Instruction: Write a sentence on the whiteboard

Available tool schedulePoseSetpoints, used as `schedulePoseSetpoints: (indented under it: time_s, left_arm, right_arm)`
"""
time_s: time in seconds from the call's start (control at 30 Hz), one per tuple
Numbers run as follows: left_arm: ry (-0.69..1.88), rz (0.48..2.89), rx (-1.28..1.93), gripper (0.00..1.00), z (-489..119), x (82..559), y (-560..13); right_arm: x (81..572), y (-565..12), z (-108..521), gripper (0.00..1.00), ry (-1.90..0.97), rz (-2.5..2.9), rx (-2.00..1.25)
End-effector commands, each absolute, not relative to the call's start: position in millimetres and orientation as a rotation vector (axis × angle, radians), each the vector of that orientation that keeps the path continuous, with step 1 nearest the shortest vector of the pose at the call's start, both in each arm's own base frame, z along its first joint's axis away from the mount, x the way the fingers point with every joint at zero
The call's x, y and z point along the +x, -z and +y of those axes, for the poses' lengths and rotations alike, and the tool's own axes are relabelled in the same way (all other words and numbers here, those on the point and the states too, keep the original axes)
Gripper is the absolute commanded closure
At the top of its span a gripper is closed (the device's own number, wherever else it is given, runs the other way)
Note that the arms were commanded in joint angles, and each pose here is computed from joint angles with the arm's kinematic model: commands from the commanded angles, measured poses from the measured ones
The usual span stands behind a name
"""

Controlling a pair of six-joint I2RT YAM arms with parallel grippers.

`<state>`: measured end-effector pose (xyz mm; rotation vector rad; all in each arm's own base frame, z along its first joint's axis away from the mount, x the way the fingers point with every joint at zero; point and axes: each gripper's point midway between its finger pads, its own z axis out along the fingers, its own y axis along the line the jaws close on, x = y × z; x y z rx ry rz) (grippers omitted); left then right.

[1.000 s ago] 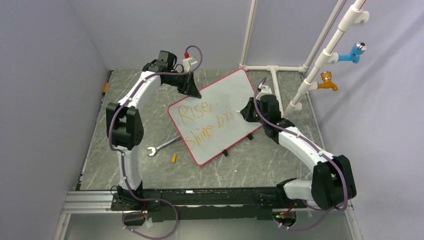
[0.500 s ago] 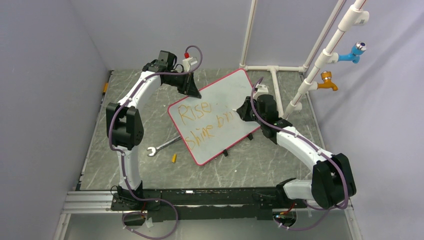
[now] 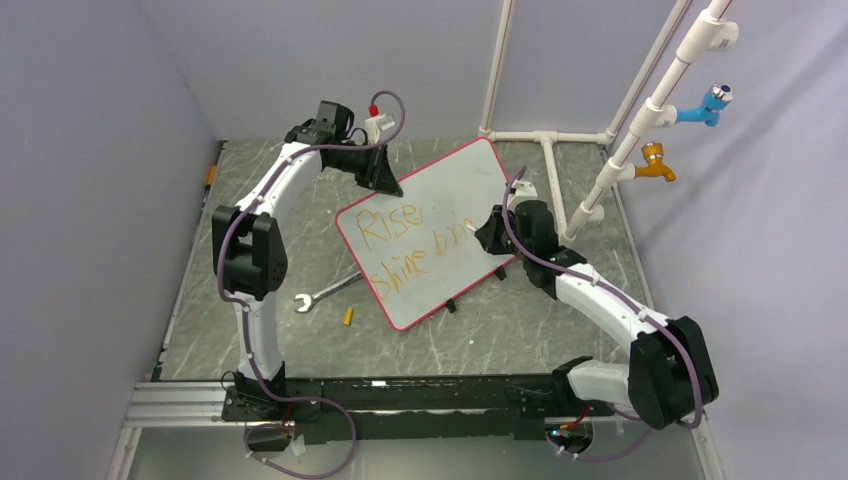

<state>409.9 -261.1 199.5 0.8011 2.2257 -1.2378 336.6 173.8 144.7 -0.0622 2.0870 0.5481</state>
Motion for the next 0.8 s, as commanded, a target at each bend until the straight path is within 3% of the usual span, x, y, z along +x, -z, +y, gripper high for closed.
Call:
schedulePoseSetpoints:
  time_s: [0.0, 0.77]
  left_arm:
    - [1.150, 2.133, 0.936, 1.00, -269, 402, -214]
    - [1.147, 2.132, 0.947, 1.00, -270, 399, -214]
  right_arm:
    - [330, -141, 164, 1.00, -0.496, 2.100, -0.057]
    - [362, -177, 165, 1.00, -0.431, 2.050, -0.034]
